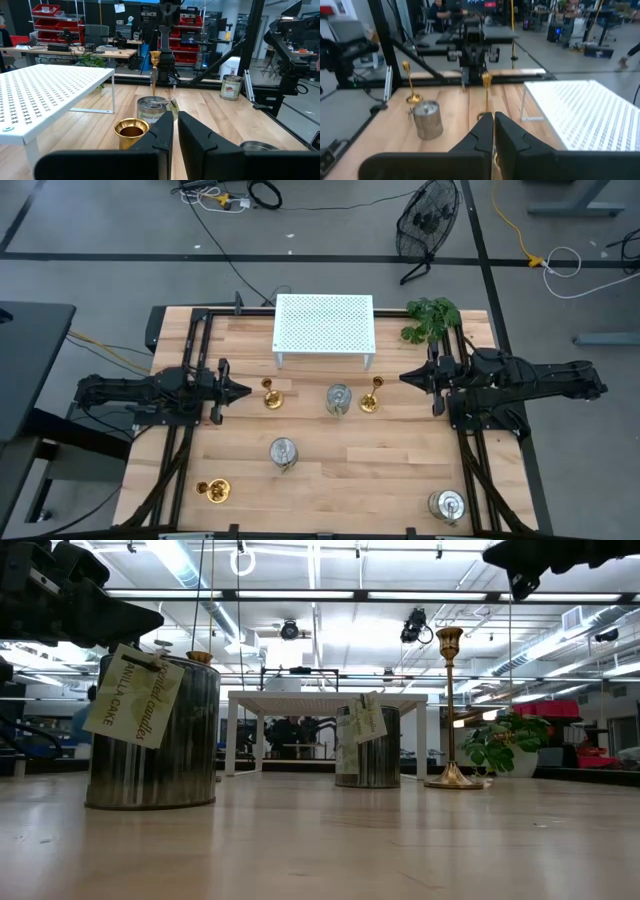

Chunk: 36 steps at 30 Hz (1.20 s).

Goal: Pick & Place candle stick holders
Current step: Put the right candle holder on the shelf

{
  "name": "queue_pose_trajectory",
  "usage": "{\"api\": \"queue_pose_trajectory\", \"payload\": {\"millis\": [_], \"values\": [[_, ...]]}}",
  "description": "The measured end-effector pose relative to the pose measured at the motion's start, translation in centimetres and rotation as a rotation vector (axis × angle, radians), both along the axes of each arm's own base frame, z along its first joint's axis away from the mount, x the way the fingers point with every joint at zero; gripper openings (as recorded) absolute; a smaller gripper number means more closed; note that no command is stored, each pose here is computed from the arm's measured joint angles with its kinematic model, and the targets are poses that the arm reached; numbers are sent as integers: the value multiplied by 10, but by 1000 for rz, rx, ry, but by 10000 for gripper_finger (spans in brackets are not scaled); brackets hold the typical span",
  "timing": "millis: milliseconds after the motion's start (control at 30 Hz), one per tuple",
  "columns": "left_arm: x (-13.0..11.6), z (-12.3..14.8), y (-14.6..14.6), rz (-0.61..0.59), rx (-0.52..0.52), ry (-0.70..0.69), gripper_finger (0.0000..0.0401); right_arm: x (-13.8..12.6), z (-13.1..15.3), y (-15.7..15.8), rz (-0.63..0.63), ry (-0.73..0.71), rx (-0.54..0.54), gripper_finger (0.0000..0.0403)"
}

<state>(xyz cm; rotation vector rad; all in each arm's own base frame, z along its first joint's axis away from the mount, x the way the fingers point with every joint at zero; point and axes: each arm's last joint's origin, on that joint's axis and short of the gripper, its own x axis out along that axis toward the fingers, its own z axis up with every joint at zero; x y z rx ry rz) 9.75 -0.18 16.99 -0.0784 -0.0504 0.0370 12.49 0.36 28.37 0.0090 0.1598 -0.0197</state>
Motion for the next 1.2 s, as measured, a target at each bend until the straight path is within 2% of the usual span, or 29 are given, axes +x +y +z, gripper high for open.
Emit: {"api": "queue_pose_trajectory", "payload": {"millis": [367, 600, 933, 1200], "values": [[0, 0, 0, 0, 0, 0, 32, -5, -19, 0, -1, 209, -8, 21], [0, 0, 0, 0, 0, 0, 32, -4, -26, 0, -2, 279, -12, 21], [0, 0, 0, 0, 0, 0, 32, 9, -35, 0, -5, 368, -12, 21], [0, 0, 0, 0, 0, 0, 32, 22, -46, -1, -71, 457, -14, 28]]}}
